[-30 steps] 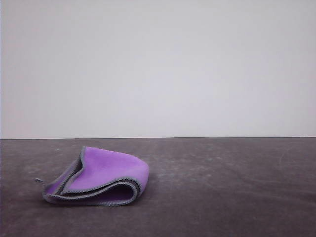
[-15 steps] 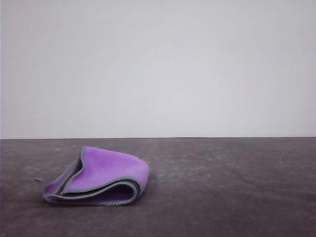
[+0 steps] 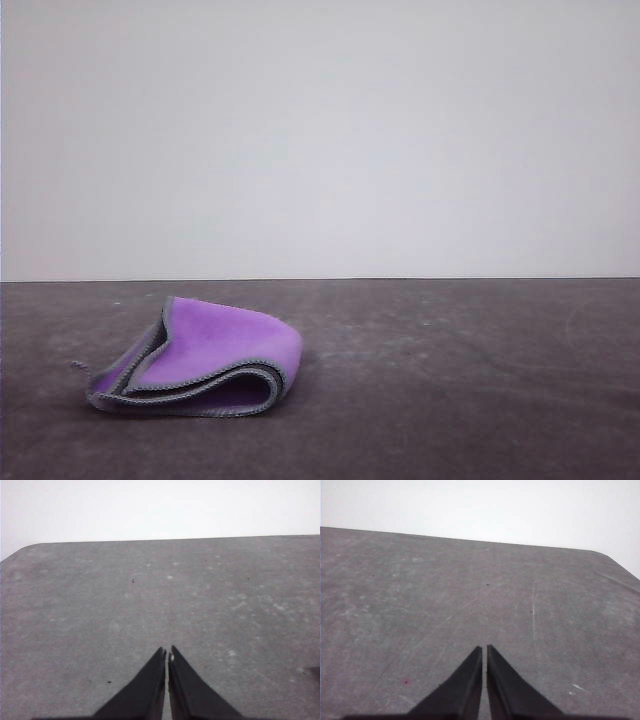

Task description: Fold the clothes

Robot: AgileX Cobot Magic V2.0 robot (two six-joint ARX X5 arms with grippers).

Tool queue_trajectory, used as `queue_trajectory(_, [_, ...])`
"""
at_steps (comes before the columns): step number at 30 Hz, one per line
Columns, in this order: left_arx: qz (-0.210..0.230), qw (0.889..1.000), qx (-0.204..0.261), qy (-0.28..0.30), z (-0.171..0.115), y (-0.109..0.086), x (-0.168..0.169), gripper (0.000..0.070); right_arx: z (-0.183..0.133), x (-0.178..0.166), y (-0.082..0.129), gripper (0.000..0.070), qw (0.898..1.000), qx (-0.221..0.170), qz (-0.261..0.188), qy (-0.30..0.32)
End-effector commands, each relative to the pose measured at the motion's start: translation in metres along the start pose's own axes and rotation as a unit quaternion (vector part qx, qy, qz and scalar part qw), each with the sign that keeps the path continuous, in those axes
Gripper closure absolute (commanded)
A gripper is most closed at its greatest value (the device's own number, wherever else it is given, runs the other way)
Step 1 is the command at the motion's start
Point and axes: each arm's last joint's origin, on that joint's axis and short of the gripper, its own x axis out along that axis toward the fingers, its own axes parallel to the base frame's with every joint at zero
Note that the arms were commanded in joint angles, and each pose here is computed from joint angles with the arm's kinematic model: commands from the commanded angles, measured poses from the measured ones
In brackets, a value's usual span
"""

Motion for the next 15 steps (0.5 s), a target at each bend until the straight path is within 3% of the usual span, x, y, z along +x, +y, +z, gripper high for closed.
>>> queue_trajectory(1, [-0.001, 1.0, 0.007, 0.004, -0.0055, -0.0002, 0.0018, 0.07, 0.0, 0.0003, 0.0, 0.0686, 1.0, -0.002, -0.001, -0.004])
queue_trajectory(15, [-0.001, 1.0, 0.007, 0.004, -0.0055, -0.0002, 0.0018, 0.07, 0.0, 0.0003, 0.0, 0.0686, 1.0, -0.002, 0.0, -0.004])
